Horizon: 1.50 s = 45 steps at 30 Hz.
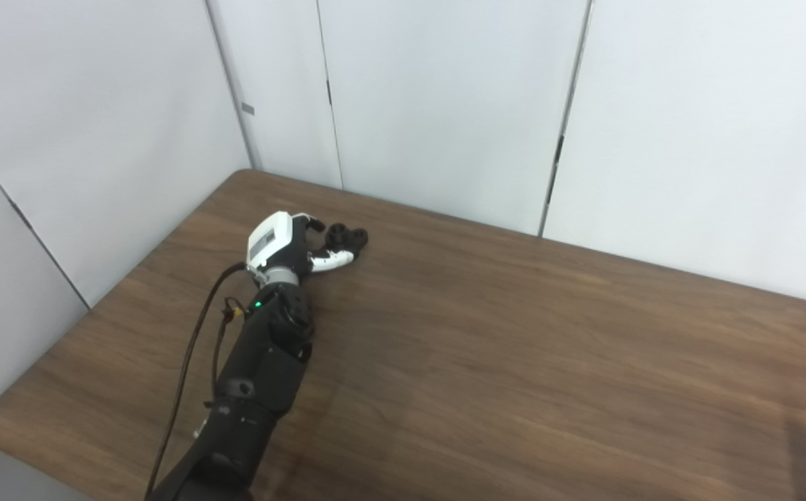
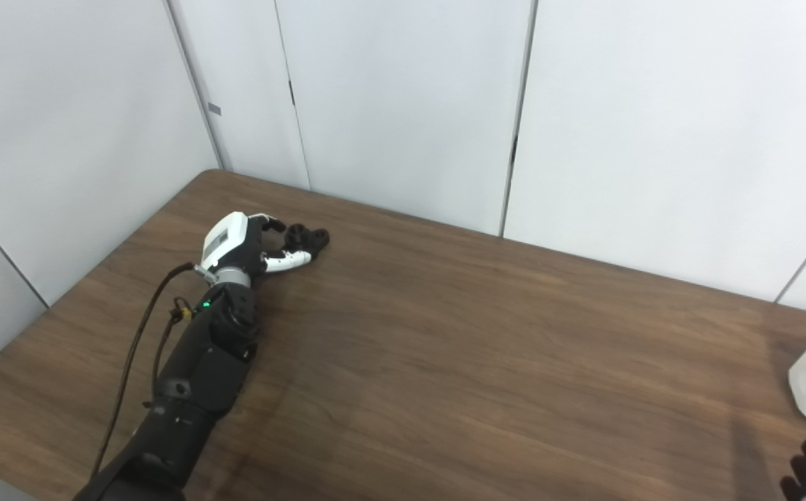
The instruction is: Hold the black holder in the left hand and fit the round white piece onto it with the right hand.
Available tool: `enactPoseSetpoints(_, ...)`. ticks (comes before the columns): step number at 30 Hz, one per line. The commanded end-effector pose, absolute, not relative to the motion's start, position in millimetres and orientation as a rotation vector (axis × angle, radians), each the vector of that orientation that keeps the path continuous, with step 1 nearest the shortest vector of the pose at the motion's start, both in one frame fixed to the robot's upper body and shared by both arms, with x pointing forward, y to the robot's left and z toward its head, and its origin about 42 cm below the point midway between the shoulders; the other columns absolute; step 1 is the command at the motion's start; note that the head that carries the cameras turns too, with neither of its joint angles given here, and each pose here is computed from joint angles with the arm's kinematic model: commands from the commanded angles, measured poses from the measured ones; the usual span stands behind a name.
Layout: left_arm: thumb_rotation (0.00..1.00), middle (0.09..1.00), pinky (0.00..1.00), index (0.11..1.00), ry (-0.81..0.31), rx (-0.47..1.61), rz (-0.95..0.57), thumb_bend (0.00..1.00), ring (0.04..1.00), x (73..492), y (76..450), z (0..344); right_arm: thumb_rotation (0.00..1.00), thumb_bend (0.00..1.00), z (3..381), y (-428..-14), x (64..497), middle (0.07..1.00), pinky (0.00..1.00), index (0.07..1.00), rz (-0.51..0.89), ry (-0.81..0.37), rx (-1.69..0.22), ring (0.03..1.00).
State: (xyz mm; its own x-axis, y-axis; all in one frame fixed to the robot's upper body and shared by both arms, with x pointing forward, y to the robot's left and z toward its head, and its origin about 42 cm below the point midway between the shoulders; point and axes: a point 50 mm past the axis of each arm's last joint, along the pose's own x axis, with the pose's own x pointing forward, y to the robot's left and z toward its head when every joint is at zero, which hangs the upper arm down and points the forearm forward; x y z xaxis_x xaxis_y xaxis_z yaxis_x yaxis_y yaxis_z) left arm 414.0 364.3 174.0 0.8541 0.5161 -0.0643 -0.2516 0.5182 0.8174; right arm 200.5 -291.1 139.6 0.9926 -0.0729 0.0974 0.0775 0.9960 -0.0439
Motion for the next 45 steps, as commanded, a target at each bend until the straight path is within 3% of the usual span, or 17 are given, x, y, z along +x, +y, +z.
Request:
enactPoseSetpoints(1,0.32,0.862,0.87,0.722,0.232,0.948,0.503,0.78,0.913,430,365,210,1.0,0.78,124,-300,150,1.0,1.0,1.0,-0.096,-0.019,-0.093,1.0)
enactPoseSetpoints(12,0.29,0.85,0.84,0.706,0.24,0.986,0.517,0.78,0.903,426,368,206,1.0,0.79,126,-301,150,1.0,1.0,1.0,-0.096,-0.017,-0.081,1.0)
enactPoseSetpoints(26,0.28,0.873,0.96,0.688,0.256,1.106,0.522,0.8,0.963,420,370,195,1.0,0.8,127,-307,150,1.0,1.0,1.0,-0.1,-0.023,-0.083,1.0)
enactPoseSetpoints(37,0.28,0.863,0.92,0.68,0.282,1.167,0.535,0.82,0.947,414,371,187,1.0,0.82,130,-310,150,1.0,1.0,1.0,-0.1,-0.022,-0.095,1.0)
enactPoseSetpoints(45,0.25,0.846,0.91,0.62,0.291,1.154,0.548,0.79,0.931,413,374,182,1.0,0.81,129,-312,150,1.0,1.0,1.0,-0.098,-0.027,-0.093,1.0)
